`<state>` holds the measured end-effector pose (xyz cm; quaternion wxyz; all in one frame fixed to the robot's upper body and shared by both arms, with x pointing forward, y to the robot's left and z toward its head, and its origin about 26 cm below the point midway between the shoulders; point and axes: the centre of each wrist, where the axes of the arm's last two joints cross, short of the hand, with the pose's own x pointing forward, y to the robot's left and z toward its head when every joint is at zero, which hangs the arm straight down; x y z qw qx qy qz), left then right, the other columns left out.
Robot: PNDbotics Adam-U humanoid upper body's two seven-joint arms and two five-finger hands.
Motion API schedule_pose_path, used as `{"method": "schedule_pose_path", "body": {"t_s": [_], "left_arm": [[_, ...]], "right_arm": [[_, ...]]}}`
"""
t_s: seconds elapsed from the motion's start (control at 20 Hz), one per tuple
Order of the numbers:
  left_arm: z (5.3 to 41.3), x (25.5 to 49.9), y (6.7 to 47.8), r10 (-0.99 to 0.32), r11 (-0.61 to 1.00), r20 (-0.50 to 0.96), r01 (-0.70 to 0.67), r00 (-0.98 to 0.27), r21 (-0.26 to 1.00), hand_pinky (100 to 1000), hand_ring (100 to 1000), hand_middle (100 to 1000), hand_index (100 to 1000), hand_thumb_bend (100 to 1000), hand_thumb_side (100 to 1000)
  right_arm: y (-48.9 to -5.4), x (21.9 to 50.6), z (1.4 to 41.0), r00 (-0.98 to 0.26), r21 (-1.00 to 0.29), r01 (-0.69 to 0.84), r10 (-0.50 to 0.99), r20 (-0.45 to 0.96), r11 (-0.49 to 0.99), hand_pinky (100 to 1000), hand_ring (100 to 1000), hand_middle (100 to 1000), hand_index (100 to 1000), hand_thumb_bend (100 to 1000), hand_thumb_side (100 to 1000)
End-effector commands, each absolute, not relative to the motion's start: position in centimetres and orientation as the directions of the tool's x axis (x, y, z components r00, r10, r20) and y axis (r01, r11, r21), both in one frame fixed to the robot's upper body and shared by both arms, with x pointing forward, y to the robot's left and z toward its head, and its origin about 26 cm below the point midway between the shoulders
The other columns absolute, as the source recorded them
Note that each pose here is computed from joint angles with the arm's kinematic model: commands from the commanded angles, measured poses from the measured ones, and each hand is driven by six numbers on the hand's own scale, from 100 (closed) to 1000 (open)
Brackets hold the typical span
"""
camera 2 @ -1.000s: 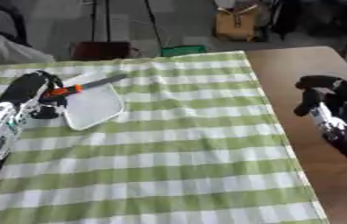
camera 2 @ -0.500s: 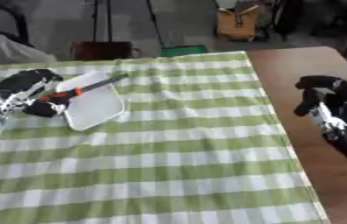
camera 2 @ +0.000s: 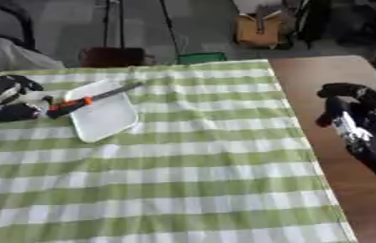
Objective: Pick up objects on the table and place them in the box.
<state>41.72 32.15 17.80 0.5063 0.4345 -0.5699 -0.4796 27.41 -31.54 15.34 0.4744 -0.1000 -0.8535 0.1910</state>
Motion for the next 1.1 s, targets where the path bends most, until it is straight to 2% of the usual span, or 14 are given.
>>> {"method": "schedule_pose_path", "body": {"t_s": [0.05,0.1,0.15,0.2,0.35,0.5,0.75,1.1], "left_arm": [[20.8,40.0,33.0,-0.956,0.278,0.250,-0.199,-0.156,0.940,653,780,770,842,100,912],[21.0,39.5,32.8,-0.936,0.333,0.291,-0.231,-0.197,0.914,488,749,736,804,100,959],[20.8,38.4,32.6,-0.896,0.422,0.350,-0.273,-0.275,0.865,488,749,736,804,100,959],[20.6,37.4,32.6,-0.850,0.503,0.403,-0.298,-0.339,0.812,447,737,722,787,100,972],[20.3,34.9,32.3,-0.694,0.705,0.523,-0.319,-0.495,0.633,427,731,714,776,135,978],[19.8,33.3,32.1,-0.574,0.807,0.584,-0.277,-0.575,0.521,421,730,714,776,158,999],[19.0,32.0,32.1,-0.451,0.884,0.646,-0.209,-0.616,0.418,402,720,708,772,162,1000],[18.2,31.2,32.3,-0.384,0.919,0.683,-0.186,-0.621,0.347,393,712,698,768,165,1000]], "right_arm": [[-31.8,27.2,16.3,-0.552,-0.440,0.012,0.373,0.745,0.898,548,522,706,783,232,590],[-31.8,27.2,16.3,-0.553,-0.440,0.012,0.372,0.746,0.898,548,522,706,784,232,590],[-31.8,27.2,16.3,-0.553,-0.440,0.014,0.374,0.745,0.898,548,522,706,784,232,590],[-31.9,27.2,16.4,-0.553,-0.441,0.016,0.375,0.744,0.898,548,522,706,783,232,590],[-31.9,27.2,16.4,-0.552,-0.437,0.024,0.376,0.744,0.899,548,521,706,783,233,590],[-31.8,27.2,16.5,-0.555,-0.440,0.020,0.376,0.742,0.898,549,522,707,784,233,590],[-31.9,27.2,16.5,-0.556,-0.437,0.022,0.375,0.742,0.899,548,522,707,784,235,589],[-32.0,27.2,16.6,-0.557,-0.438,0.030,0.378,0.739,0.899,549,523,708,784,238,588]]}}
